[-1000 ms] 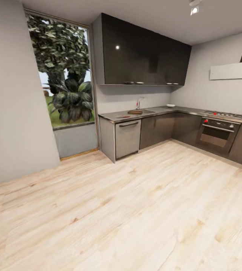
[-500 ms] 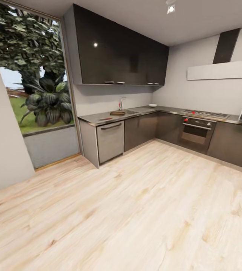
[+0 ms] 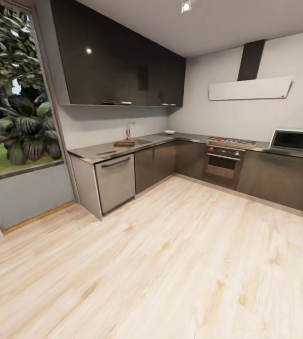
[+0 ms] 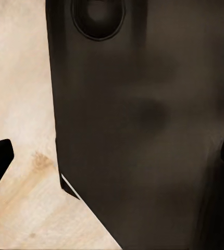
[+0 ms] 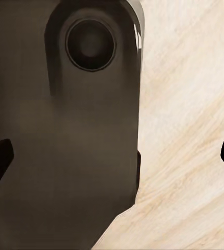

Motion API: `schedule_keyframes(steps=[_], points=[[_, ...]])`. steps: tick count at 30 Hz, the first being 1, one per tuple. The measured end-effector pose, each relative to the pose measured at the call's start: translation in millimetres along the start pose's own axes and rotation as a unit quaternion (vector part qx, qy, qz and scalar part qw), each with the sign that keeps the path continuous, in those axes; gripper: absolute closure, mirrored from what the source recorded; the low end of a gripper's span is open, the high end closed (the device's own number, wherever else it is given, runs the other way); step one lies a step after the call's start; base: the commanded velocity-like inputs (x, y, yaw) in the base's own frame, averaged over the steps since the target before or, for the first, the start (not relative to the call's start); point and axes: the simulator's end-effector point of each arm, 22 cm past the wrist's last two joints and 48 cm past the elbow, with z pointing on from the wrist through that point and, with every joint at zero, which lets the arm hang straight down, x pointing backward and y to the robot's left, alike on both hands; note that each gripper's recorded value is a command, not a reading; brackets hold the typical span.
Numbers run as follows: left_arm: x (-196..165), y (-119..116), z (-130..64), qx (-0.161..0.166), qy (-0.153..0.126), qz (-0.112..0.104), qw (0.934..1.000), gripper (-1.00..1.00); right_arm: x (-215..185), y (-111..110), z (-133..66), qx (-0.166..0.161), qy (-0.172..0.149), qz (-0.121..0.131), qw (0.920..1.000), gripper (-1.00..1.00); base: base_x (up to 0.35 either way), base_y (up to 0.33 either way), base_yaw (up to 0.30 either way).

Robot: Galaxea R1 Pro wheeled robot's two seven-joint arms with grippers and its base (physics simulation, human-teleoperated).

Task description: In the kitchen, take the Vidalia onion out of the sink, dice it on the chopping board with the paring knife, put the diced onion into the bowl on the countertop, then place both the paring knife and the chopping board into the sink.

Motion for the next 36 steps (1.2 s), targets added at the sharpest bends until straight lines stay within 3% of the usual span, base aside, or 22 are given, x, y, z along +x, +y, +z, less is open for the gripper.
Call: schedule_keyframes(steps=[5, 13, 19, 20, 26, 30, 36], points=[[-28, 2, -0.4, -0.001, -0.029, 0.000, 0.9996, -1.00, 0, 0, 0.0, 0.000, 0.000, 0.000, 1.0000, -1.00, 0.343, 0.000, -0.281], [-51, 8, -2.0, -0.005, -0.052, 0.000, 0.9986, -1.00, 0, 0, 0.0, 0.000, 0.000, 0.000, 1.0000, -1.00, 0.343, 0.000, -0.281], [-94, 21, -8.3, -0.014, -0.096, 0.002, 0.9953, -1.00, 0, 0, 0.0, 0.000, 0.000, 0.000, 1.0000, -1.00, 0.343, 0.000, -0.281], [-121, 24, -14.2, -0.016, -0.121, 0.002, 0.9925, -1.00, 0, 1, 0.0, -0.001, 0.000, 0.000, 1.0000, -1.00, 0.343, 0.000, -0.281], [-152, 26, -23.3, -0.018, -0.135, 0.003, 0.9907, -1.00, 0, 2, 0.0, -0.001, 0.000, 0.000, 1.0000, -1.00, 0.343, 0.000, -0.281], [-197, 39, -41.8, -0.026, -0.161, 0.005, 0.9866, -1.00, 0, 2, 0.0, -0.002, 0.000, 0.000, 1.0000, -1.00, 0.343, 0.000, -0.281], [-233, 46, -62.3, -0.032, -0.183, 0.007, 0.9825, -1.00, 0, 3, 0.0, -0.002, 0.000, 0.000, 1.0000, -1.00, 0.291, 0.000, -0.280]])
